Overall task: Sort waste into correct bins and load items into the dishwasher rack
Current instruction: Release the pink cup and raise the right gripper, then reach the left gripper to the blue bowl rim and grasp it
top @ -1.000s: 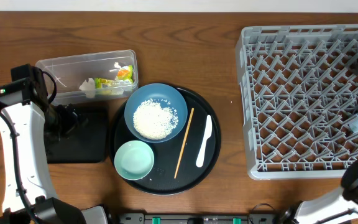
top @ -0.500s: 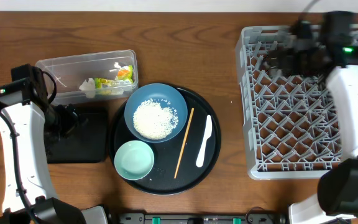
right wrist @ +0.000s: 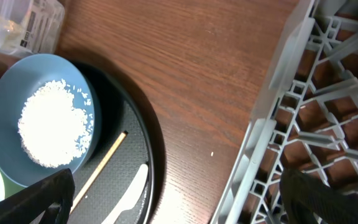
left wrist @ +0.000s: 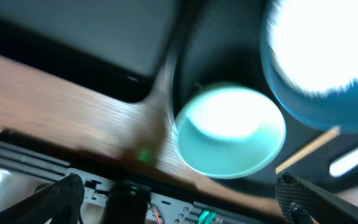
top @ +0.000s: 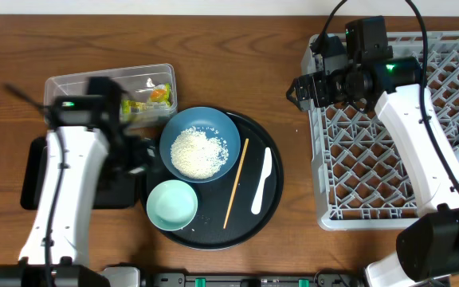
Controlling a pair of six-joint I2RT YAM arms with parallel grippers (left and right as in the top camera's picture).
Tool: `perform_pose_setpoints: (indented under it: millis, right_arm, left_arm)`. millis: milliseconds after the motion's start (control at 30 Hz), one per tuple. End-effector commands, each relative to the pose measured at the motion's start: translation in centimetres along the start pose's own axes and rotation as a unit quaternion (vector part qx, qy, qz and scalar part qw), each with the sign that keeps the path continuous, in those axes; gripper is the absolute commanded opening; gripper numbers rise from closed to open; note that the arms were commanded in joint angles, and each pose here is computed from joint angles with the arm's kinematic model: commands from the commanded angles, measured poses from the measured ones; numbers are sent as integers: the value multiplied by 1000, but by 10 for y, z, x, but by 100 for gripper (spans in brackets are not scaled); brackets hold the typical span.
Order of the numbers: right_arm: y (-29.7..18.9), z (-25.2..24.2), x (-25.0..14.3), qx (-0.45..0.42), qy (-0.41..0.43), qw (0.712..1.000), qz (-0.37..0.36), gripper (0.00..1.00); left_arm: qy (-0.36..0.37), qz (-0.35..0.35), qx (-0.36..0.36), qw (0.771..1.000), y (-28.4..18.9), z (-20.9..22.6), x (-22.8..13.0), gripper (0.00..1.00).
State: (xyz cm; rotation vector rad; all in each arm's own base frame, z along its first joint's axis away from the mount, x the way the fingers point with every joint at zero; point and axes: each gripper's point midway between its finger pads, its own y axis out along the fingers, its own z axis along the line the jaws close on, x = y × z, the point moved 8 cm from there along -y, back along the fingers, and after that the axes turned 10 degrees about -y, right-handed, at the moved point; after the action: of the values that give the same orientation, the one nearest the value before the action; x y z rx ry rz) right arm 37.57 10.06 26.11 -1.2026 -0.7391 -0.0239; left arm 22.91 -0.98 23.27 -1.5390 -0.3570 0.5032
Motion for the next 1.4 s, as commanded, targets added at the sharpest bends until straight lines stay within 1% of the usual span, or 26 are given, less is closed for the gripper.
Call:
perform_pose_setpoints:
  millis: [0, 100, 233, 433, 700, 900, 967, 1067, 1200, 1367]
  right_arm:
    - [-4, 4, 3, -4, 15, 1000, -3, 99]
    - [-4, 4, 1, -3, 17, 1000, 2, 99]
    - [-3, 5, -2, -1, 20, 1000, 10, 99]
    - [-4, 5, -4, 0, 22, 1000, 17, 99]
    - [-4, 5, -6, 0, 23, 999, 22, 99]
    - [-5, -6, -16, -58, 58, 995, 53, 99]
    - [-7, -10, -19, -76, 69, 993, 63, 99]
    - [-10, -18, -26, -116, 102, 985, 80, 99]
    - [-15, -30, -35, -178, 152, 967, 96, 99]
    - [-17, -35, -37, -191, 167, 962, 97, 99]
  left_arm:
    - [46, 25, 10, 999, 15, -17, -19, 99]
    - [80, 11, 5, 997, 26, -35, -27, 100]
    - [123, -25, -22, 992, 33, -61, -31, 99]
    - [162, -65, -59, 983, 32, -87, -33, 100]
    - [252, -103, -94, 958, 47, -134, -35, 99]
    - [323, -121, -110, 932, 65, -169, -43, 99]
    - [336, -124, -112, 927, 71, -178, -46, 99]
    - [348, -121, -110, 923, 81, -187, -51, 99]
    - [356, -104, -94, 924, 97, -192, -54, 99]
    - [362, -88, -77, 925, 116, -196, -56, 99]
